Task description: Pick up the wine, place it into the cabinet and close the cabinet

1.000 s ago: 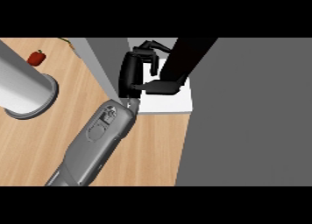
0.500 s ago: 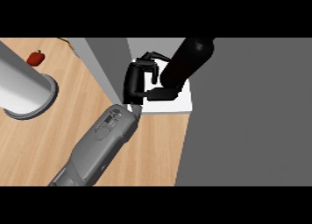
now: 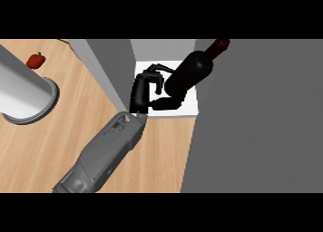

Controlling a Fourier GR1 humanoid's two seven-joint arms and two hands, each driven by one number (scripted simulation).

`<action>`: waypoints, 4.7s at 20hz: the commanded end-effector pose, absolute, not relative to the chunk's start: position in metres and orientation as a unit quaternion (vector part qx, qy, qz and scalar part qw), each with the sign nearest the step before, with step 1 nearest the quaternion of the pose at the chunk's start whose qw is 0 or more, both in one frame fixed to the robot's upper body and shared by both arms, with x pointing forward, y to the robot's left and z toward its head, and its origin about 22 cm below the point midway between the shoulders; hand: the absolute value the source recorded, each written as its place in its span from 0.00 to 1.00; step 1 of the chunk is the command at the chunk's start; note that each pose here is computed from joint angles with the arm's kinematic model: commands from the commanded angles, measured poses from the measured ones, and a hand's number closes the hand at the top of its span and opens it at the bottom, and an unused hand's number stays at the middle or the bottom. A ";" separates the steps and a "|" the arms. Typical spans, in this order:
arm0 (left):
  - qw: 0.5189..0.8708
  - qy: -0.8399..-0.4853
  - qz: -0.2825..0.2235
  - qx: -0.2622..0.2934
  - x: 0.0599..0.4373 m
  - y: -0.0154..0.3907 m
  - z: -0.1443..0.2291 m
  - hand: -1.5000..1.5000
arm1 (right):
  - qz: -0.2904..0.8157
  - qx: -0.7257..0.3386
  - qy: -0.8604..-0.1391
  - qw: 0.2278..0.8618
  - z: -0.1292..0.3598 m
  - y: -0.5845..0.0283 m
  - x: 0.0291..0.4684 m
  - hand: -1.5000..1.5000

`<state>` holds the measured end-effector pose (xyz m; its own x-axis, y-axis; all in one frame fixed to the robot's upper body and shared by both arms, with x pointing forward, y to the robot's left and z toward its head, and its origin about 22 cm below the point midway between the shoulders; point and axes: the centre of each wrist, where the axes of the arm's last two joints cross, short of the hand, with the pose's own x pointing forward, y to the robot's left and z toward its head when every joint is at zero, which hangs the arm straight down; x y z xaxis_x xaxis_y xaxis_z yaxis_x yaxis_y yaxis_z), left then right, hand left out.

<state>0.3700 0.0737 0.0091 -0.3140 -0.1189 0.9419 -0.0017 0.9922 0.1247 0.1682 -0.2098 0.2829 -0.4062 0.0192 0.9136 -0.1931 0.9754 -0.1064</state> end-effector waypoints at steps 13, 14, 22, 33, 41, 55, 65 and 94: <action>0.587 -0.808 0.018 0.046 0.399 0.093 0.003 1.00 | 0.111 0.091 -0.835 0.531 0.277 -0.205 0.160 0.00; 0.591 -0.806 0.029 0.034 0.394 0.098 -0.006 1.00 | 0.118 0.081 -0.837 0.529 0.288 -0.210 0.152 0.00; 0.602 -0.796 0.030 0.052 0.418 0.095 0.018 1.00 | 0.112 0.091 -0.837 0.528 0.283 -0.207 0.155 0.00; 0.594 -0.788 -0.007 0.162 0.421 0.105 0.011 1.00 | 0.127 0.097 -0.836 0.525 0.284 -0.211 0.174 0.00; 0.612 -0.771 -0.008 0.175 0.422 0.119 0.006 1.00 | 0.133 0.099 -0.841 0.514 0.285 -0.197 0.167 0.00; 0.659 -0.743 0.089 0.072 0.413 0.116 -0.007 1.00 | 0.132 0.115 -0.838 0.517 0.282 -0.196 0.165 0.00; 0.675 -0.725 0.126 0.049 0.388 0.135 -0.048 1.00 | 0.143 0.139 -0.834 0.514 0.281 -0.188 0.169 0.00; 0.683 -0.715 0.132 0.071 0.383 0.130 -0.050 1.00 | 0.138 0.149 -0.831 0.518 0.284 -0.198 0.174 0.00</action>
